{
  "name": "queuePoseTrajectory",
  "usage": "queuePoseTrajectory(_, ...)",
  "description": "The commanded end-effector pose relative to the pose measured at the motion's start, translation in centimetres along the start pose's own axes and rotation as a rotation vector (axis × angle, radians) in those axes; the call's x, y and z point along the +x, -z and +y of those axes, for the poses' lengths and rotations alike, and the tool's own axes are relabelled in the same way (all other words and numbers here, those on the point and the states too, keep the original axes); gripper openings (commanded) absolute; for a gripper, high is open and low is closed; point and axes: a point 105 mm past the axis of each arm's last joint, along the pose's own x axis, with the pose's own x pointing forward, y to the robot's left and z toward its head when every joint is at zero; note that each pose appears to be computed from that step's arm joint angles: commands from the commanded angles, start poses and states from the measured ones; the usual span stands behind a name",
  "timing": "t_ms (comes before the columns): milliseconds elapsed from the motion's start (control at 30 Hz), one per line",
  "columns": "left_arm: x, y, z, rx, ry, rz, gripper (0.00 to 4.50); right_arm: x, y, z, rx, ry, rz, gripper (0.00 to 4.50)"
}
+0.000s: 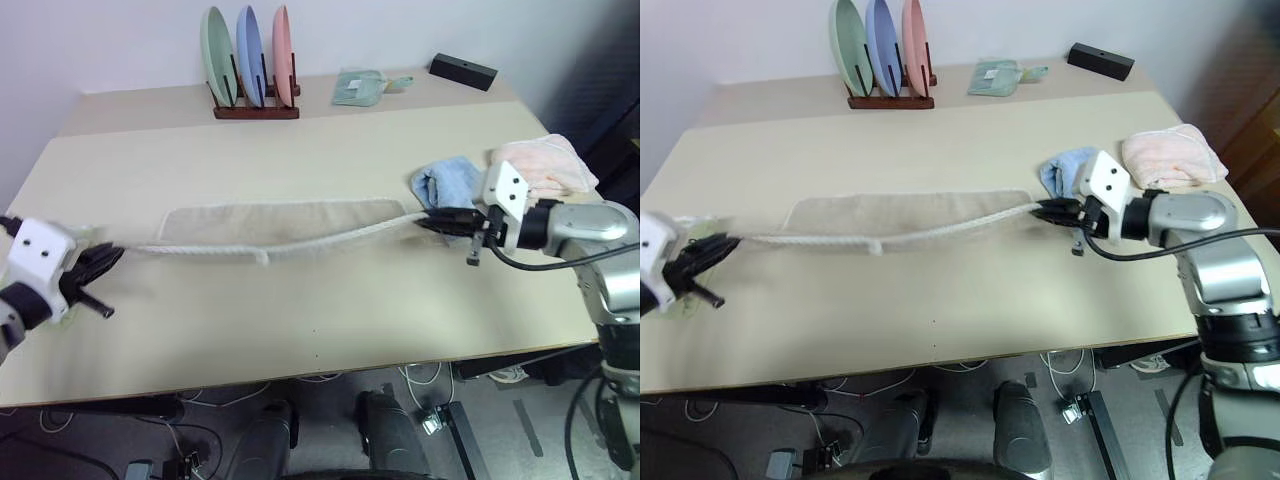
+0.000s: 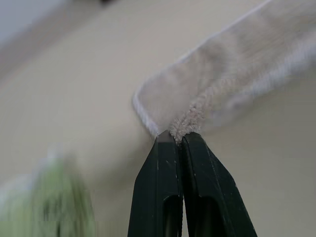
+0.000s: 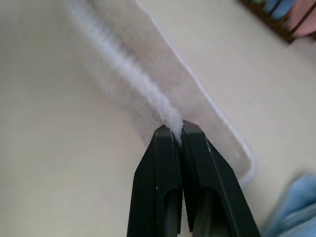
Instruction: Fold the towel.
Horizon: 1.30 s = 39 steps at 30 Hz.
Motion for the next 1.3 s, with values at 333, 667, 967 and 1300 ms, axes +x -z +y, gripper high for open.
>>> queuePoseTrajectory(333, 4.2, -0.7, 2.2, 0.074, -0.060, -0.028, 0.00, 2.6, 1.1, -4.2, -0.074, 0.154, 0.045, 0.09)
queuePoseTrajectory(667, 11.5, -1.0, 2.4, 0.096, -0.007, -0.041, 0.00, 5.9, 4.4, -5.4, -0.005, 0.218, 0.127, 0.09)
queuePoseTrajectory(967, 13.5, 0.3, 2.7, 0.043, 0.002, -0.005, 0.29, 6.8, 4.2, -6.3, 0.001, 0.270, 0.098, 0.03)
queuePoseTrajectory(1300, 13.3, 0.7, 4.1, 0.028, -0.090, -0.010, 4.50, 6.1, 4.3, -7.3, -0.002, 0.337, 0.100, 1.34)
